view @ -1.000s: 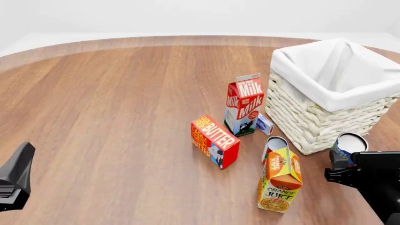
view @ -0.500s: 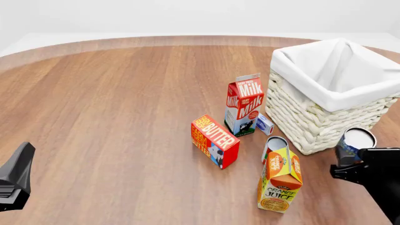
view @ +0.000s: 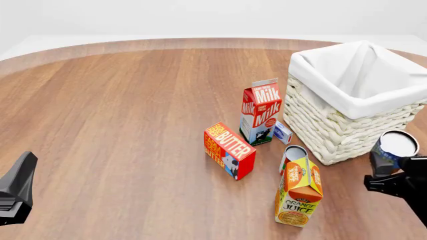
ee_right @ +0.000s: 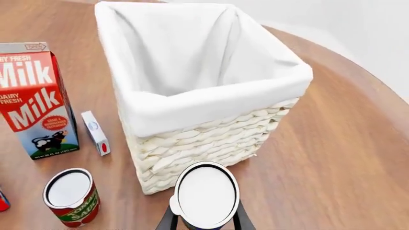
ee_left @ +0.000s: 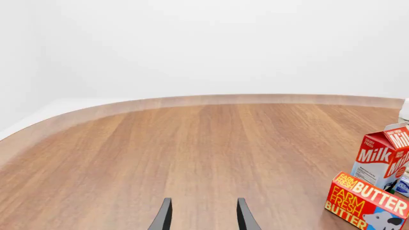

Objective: Pick up the alphabet soup, and put it in the basket.

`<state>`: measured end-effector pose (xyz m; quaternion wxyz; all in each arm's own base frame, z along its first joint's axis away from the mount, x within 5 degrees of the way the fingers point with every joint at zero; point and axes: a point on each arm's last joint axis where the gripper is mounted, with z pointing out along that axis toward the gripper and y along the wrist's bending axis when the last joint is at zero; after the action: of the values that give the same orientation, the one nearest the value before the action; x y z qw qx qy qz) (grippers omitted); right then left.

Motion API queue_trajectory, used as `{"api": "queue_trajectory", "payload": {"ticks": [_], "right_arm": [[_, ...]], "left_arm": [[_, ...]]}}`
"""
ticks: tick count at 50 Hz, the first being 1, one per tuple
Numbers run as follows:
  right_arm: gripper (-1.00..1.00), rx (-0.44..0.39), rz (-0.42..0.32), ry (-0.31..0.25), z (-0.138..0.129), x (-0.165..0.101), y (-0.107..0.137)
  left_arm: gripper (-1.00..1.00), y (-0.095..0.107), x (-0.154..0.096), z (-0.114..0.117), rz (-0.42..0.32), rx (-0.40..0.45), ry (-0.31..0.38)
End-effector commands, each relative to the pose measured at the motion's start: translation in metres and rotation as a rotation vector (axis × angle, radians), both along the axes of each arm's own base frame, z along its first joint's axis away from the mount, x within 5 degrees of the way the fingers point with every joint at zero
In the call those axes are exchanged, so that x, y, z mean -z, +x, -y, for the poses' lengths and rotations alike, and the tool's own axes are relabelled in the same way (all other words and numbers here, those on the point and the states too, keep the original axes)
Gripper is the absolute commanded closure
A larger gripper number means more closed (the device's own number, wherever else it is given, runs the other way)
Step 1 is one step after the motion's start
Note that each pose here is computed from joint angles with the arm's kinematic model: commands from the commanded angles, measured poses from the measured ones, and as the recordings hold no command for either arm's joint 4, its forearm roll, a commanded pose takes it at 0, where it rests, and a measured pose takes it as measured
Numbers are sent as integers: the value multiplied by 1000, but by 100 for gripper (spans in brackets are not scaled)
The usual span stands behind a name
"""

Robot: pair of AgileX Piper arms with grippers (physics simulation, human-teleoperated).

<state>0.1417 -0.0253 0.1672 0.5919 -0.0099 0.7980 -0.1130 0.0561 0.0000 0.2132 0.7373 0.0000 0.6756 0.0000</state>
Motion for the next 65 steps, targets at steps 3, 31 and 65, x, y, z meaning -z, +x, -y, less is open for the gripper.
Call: {"api": "queue_trajectory", "payload": {"ticks": [3, 31, 65], "right_arm": [[100, 3, 34, 4, -2, -11, -11], [100, 0, 132, -31, -4, -26, -21], [100, -36, 228, -81, -7, -55, -16]], "left_arm": [[-100, 0, 0, 0, 0, 0, 0], [-100, 0, 0, 0, 0, 0, 0], [-100, 0, 0, 0, 0, 0, 0]]}}
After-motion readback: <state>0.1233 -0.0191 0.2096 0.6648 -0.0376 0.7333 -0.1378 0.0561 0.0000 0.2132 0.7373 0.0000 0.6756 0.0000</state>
